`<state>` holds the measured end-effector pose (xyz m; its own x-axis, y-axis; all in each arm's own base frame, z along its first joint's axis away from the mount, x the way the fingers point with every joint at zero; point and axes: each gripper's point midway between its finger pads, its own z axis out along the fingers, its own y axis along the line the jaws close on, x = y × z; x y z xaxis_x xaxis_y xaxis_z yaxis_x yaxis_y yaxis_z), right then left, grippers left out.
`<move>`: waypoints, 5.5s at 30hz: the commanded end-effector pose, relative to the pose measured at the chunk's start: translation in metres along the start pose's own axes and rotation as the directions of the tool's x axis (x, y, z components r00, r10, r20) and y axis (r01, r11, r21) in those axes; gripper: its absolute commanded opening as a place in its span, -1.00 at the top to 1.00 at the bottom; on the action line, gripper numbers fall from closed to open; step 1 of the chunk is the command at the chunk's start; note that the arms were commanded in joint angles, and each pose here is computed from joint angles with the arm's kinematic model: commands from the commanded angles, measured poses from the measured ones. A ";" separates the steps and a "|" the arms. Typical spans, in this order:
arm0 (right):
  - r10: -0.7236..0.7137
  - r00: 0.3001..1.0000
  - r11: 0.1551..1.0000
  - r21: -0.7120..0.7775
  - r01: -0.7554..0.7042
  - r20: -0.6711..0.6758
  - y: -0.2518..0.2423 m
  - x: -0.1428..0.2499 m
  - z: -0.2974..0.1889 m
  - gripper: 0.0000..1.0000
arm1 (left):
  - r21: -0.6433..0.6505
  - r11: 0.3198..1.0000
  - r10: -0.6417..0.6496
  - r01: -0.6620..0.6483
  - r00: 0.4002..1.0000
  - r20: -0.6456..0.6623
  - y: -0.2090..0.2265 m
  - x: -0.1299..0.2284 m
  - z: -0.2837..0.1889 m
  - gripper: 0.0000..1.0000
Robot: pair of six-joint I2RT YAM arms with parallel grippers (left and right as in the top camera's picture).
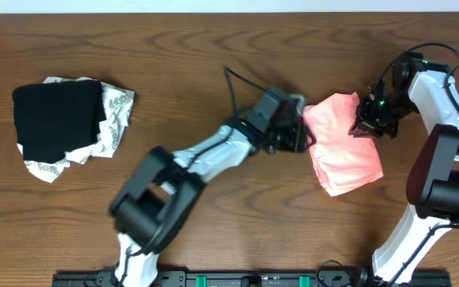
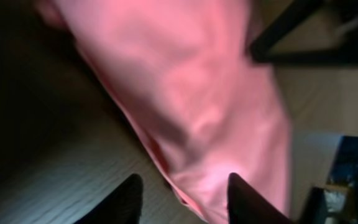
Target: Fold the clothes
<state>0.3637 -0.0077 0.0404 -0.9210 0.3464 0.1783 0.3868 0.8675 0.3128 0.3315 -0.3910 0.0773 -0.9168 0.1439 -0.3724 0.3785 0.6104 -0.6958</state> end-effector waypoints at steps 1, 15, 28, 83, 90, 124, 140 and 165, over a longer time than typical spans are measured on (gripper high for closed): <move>-0.036 0.999 0.998 -0.049 0.036 0.009 0.001 -0.001 -0.003 0.46 | 0.052 0.999 0.009 -0.013 0.997 0.075 -0.025 -0.028 -0.037 -0.15; -0.253 0.960 0.943 -0.193 0.272 0.118 0.008 -0.018 -0.016 -0.61 | -0.085 0.992 -0.098 0.098 0.995 0.001 0.030 -0.017 -0.075 -0.20; -0.207 0.967 0.936 -0.255 0.240 0.150 0.001 -0.024 -0.027 -0.27 | -0.149 0.989 0.013 -0.014 1.000 -0.006 0.022 -0.011 -0.113 -0.26; -0.113 0.956 0.907 -0.364 0.210 0.270 -0.013 -0.030 -0.089 -0.75 | 0.087 0.943 -0.316 0.321 0.947 -0.063 0.010 0.032 0.080 0.01; -0.053 0.975 0.954 -0.277 0.113 0.215 -0.032 -0.026 -0.081 -0.72 | 0.088 0.952 -0.290 0.293 0.956 -0.048 0.017 0.026 0.076 0.81; -0.057 0.973 0.954 -0.275 0.119 0.225 -0.032 -0.028 -0.081 -0.74 | 0.095 0.922 -0.370 0.375 0.927 -0.061 0.099 -0.016 0.000 -0.17; -0.056 0.973 0.954 -0.275 0.118 0.224 -0.032 -0.028 -0.081 -0.74 | 0.028 0.952 -0.305 0.304 0.952 0.006 0.089 -0.015 0.021 0.88; -0.053 0.976 0.954 -0.277 0.112 0.213 -0.032 -0.025 -0.081 -0.72 | 0.026 0.996 -0.087 0.084 0.906 0.413 0.086 -0.137 -0.177 0.88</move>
<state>0.3741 -0.0726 0.0881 -0.9321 0.3620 -0.0110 0.2904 0.7650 0.5748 0.4562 -0.2462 0.1669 -0.8494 -0.2307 -0.4747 0.2751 0.5741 -0.7712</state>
